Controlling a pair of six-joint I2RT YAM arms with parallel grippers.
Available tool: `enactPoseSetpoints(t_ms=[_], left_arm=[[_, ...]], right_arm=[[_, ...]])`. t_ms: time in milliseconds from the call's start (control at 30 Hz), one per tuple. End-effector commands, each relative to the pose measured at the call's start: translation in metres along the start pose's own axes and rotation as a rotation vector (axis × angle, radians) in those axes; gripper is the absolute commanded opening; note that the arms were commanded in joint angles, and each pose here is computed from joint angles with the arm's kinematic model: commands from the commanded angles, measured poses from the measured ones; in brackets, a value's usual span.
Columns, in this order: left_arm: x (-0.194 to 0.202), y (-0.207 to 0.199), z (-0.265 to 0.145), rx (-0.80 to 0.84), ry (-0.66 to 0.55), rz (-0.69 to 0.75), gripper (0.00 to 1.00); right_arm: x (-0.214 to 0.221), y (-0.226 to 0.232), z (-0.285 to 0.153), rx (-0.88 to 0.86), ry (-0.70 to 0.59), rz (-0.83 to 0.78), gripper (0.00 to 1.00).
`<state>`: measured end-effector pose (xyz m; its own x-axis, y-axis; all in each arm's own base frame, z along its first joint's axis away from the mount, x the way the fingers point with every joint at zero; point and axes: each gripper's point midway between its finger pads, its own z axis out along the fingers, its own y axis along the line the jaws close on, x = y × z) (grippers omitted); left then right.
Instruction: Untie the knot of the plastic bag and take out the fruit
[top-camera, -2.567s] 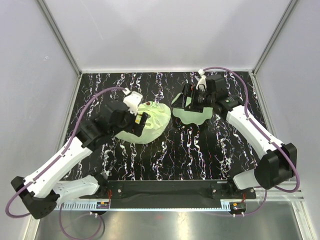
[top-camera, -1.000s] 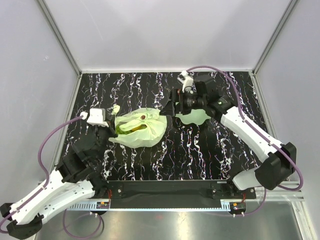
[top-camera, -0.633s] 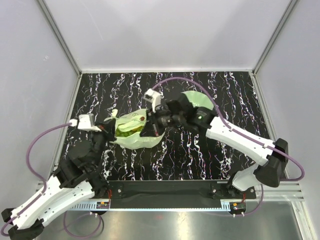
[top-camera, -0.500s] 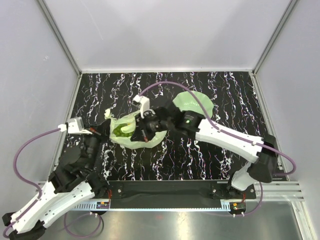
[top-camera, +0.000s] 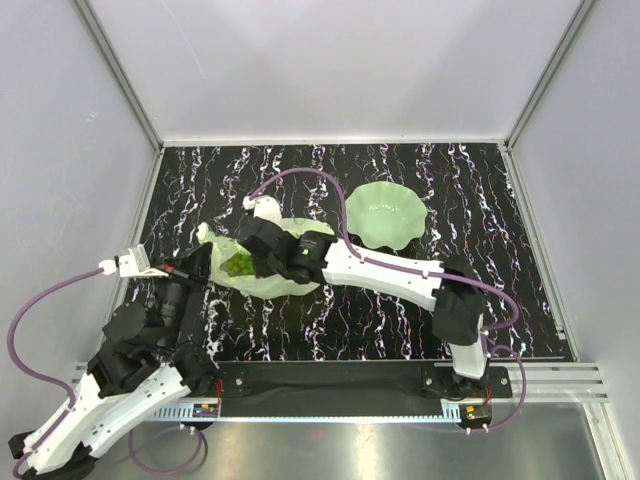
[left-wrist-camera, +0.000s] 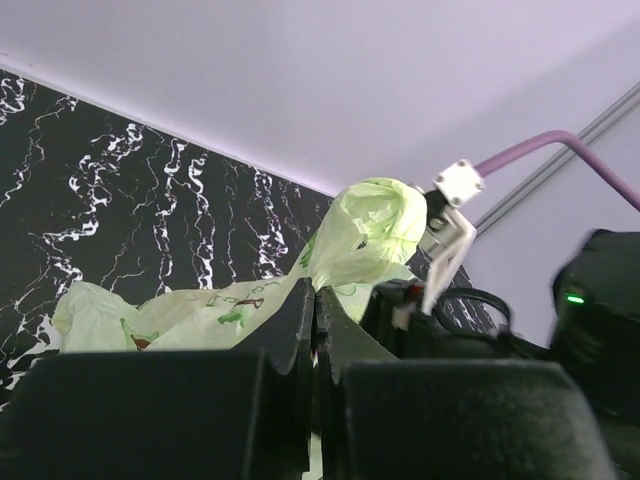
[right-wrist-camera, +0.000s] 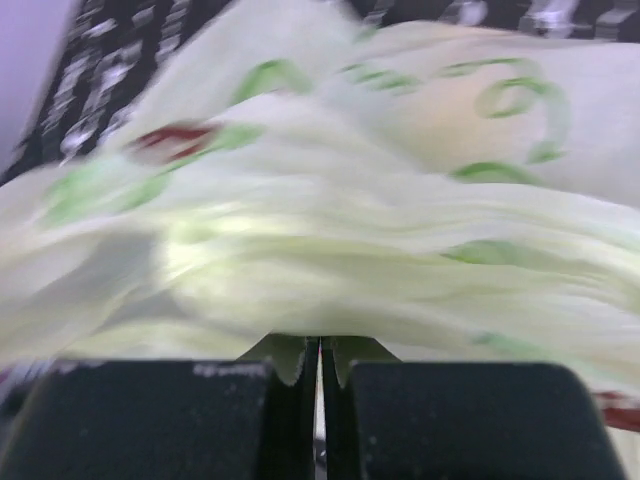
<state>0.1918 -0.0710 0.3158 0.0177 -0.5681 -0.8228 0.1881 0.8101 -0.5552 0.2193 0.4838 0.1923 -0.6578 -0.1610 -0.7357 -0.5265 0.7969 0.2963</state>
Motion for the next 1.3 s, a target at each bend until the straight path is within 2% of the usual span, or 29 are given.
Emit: enactPoseSetpoints(t_ms=[0, 67, 233, 367, 567, 600, 667, 700, 733, 767, 800, 833, 900, 1000, 1067, 1133, 1267], left_arm=[[-0.015, 0.004, -0.007, -0.012, -0.045, -0.052, 0.00], [-0.017, 0.008, -0.009, -0.018, -0.053, -0.047, 0.00], [-0.011, 0.014, -0.010, -0.038, -0.045, -0.052, 0.00], [-0.003, 0.023, -0.010, -0.075, -0.035, -0.063, 0.00], [0.010, 0.035, -0.011, -0.115, -0.017, -0.074, 0.00], [0.011, 0.036, -0.012, -0.121, -0.013, -0.076, 0.00], [0.016, 0.042, -0.015, -0.140, -0.001, -0.078, 0.00], [0.017, 0.044, -0.016, -0.142, 0.002, -0.080, 0.00], [0.021, 0.045, -0.016, -0.141, 0.009, -0.078, 0.00], [0.023, 0.043, -0.018, -0.116, 0.014, -0.086, 0.00], [0.026, 0.040, -0.018, -0.095, 0.024, -0.089, 0.00], [0.032, 0.035, -0.016, -0.068, 0.033, -0.094, 0.00], [0.043, 0.022, -0.016, 0.005, 0.076, -0.093, 0.00], [0.055, 0.016, -0.016, 0.029, 0.133, -0.090, 0.00], [0.062, 0.015, -0.016, 0.035, 0.160, -0.087, 0.00], [0.066, 0.015, -0.018, 0.040, 0.172, -0.082, 0.00], [0.071, 0.019, -0.020, 0.035, 0.193, -0.081, 0.00]], right_arm=[[-0.026, -0.072, -0.001, 0.379, -0.105, 0.109, 0.00], [-0.011, -0.106, -0.011, 0.509, -0.074, 0.104, 0.00], [0.005, -0.175, -0.042, 0.644, -0.092, 0.277, 0.00], [0.036, -0.227, -0.072, 0.774, -0.071, 0.372, 0.00], [0.049, -0.242, -0.087, 0.693, -0.088, 0.532, 0.16], [0.051, -0.242, -0.089, 0.679, -0.080, 0.553, 0.22], [0.056, -0.234, -0.089, 0.586, -0.058, 0.570, 0.28], [0.055, -0.225, -0.088, 0.516, -0.049, 0.550, 0.37], [0.060, -0.200, -0.083, 0.371, 0.020, 0.542, 0.45], [0.049, -0.176, -0.080, 0.208, -0.001, 0.518, 0.48], [0.050, -0.158, -0.081, 0.092, 0.038, 0.418, 0.51], [0.058, -0.130, -0.087, -0.057, 0.124, 0.398, 0.52], [0.064, -0.105, -0.099, -0.204, 0.198, 0.305, 0.52], [0.071, -0.090, -0.127, -0.304, 0.243, 0.224, 0.53], [0.063, -0.079, -0.156, -0.404, 0.208, 0.178, 0.58], [0.053, -0.071, -0.181, -0.464, 0.173, 0.149, 0.67], [0.038, -0.061, -0.199, -0.523, 0.121, 0.118, 0.72]])
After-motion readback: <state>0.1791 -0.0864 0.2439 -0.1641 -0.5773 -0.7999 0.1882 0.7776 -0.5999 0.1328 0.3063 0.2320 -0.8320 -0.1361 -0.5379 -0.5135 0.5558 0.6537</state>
